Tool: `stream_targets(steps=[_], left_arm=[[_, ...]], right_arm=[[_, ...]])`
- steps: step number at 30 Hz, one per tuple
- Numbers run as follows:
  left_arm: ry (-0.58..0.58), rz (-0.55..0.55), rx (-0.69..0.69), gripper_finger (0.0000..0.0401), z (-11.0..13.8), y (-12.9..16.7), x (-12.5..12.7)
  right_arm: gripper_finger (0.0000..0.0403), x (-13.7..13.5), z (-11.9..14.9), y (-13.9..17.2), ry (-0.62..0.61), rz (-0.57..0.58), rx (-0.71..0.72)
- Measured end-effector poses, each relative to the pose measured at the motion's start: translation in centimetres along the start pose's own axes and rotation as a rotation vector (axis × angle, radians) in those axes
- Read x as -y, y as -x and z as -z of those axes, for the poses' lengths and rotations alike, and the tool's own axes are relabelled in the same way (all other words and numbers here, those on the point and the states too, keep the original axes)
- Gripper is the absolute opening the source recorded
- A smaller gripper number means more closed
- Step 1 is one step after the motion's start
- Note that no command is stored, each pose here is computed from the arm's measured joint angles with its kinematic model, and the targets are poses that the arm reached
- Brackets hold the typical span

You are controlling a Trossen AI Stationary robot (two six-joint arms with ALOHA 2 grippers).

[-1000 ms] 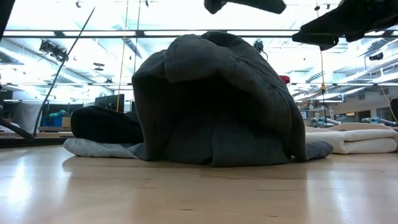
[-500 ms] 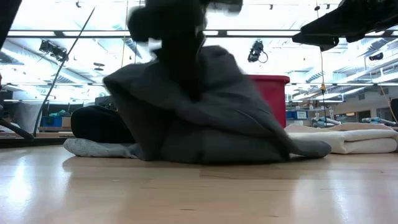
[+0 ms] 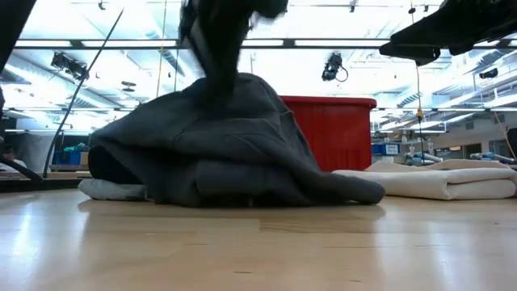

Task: Fold Laundry from Bin
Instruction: Fold the gray short pants

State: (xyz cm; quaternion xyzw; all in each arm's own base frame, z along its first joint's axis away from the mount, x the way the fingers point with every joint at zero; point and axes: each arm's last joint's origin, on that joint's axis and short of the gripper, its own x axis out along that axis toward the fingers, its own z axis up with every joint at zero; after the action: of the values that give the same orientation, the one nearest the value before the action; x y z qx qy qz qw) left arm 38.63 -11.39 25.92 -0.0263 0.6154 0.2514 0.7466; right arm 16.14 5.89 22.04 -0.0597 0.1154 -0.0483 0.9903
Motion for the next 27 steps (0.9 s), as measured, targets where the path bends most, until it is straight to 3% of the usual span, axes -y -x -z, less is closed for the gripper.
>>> stream_targets(steps=[4,9,13,20,27], left_arm=[[-0.023,0.131,0.154,0.0213,-0.5,3.4,1.6],[-0.350,0.247,0.360,0.0213,0.4,4.1,6.3],[-0.535,0.151,0.357,0.0213,1.3,0.9,9.6],[-0.618,0.039,0.280,0.0221,1.7,-3.5,11.4],[-0.664,-0.045,0.192,0.0275,2.7,-4.6,11.3]], right_arm=[[0.0193,0.2,0.0,0.1,0.028,0.080,-0.001],[0.0193,0.7,0.0,0.7,0.038,0.262,-0.004],[0.0193,0.8,-0.1,1.0,0.030,0.294,0.003],[0.0193,0.8,-0.1,1.0,0.030,0.296,0.002],[0.0193,0.8,-0.1,1.0,0.032,0.304,-0.001]])
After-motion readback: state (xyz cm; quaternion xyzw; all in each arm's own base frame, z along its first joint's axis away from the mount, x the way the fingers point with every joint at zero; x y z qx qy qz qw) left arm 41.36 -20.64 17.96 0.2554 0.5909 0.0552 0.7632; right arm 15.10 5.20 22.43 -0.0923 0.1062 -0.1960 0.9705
